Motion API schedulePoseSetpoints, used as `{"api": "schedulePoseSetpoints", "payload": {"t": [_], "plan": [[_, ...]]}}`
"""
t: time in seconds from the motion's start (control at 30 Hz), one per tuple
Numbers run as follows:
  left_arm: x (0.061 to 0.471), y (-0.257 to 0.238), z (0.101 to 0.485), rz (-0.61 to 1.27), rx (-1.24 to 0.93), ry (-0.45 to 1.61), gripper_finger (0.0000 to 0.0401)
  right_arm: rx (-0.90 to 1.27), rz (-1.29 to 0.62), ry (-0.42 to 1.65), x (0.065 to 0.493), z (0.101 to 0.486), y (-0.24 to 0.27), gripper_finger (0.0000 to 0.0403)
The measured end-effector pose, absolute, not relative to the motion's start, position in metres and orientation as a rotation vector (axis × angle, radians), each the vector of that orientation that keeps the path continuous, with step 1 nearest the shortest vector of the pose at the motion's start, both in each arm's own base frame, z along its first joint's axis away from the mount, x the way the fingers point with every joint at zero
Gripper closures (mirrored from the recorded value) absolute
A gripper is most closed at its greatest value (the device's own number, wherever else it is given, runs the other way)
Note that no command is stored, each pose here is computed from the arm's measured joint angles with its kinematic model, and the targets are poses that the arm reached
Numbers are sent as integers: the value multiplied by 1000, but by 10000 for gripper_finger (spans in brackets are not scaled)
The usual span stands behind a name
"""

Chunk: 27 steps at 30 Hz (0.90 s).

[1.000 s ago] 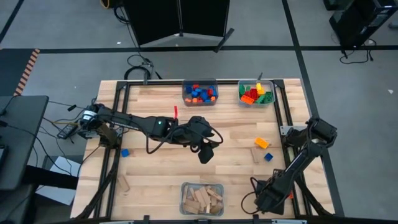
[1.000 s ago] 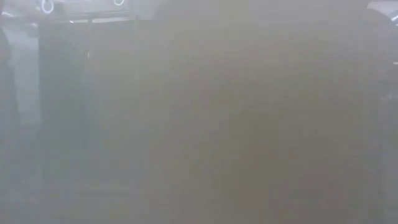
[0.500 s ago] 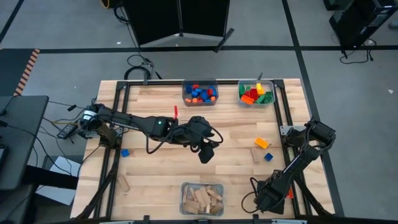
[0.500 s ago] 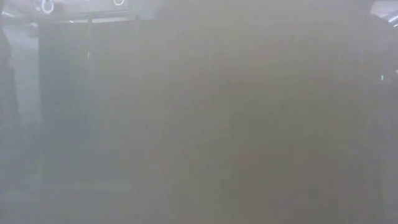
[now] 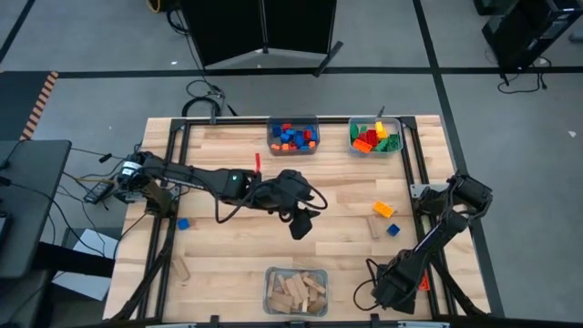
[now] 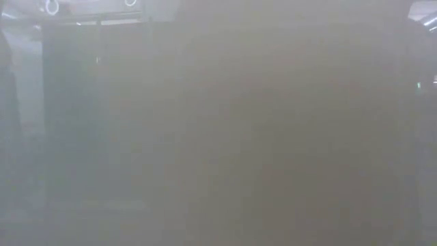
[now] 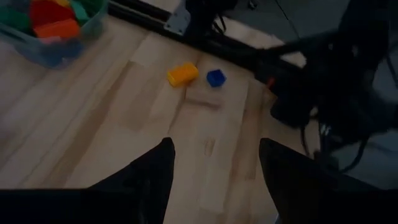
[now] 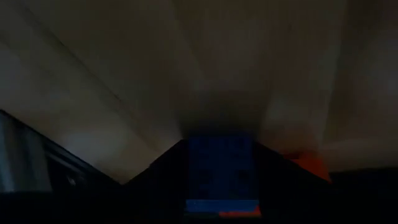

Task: Sort blocks by size
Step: Put the small blue game piece into the black bin

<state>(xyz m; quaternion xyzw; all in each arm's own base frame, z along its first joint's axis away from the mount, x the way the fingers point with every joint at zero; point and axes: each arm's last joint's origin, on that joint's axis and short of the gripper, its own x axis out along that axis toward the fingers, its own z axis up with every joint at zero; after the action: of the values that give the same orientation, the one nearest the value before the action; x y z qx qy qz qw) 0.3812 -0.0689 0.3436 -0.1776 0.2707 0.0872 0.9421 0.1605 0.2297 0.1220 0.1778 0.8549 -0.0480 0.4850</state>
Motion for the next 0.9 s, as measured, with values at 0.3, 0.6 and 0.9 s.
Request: {"api": "schedulePoseSetpoints", "payload": {"t": [0.3,0.6,0.9], "plan": [[377,-66,337,179,-126,636,160,526,-203,1913,180,134,218,243],[359,-47,328,177,40,745,160,681,-382,1722,207,179,156,244],[262,6,321,279,41,598,160,828,-595,1329,249,245,52,244]]}}
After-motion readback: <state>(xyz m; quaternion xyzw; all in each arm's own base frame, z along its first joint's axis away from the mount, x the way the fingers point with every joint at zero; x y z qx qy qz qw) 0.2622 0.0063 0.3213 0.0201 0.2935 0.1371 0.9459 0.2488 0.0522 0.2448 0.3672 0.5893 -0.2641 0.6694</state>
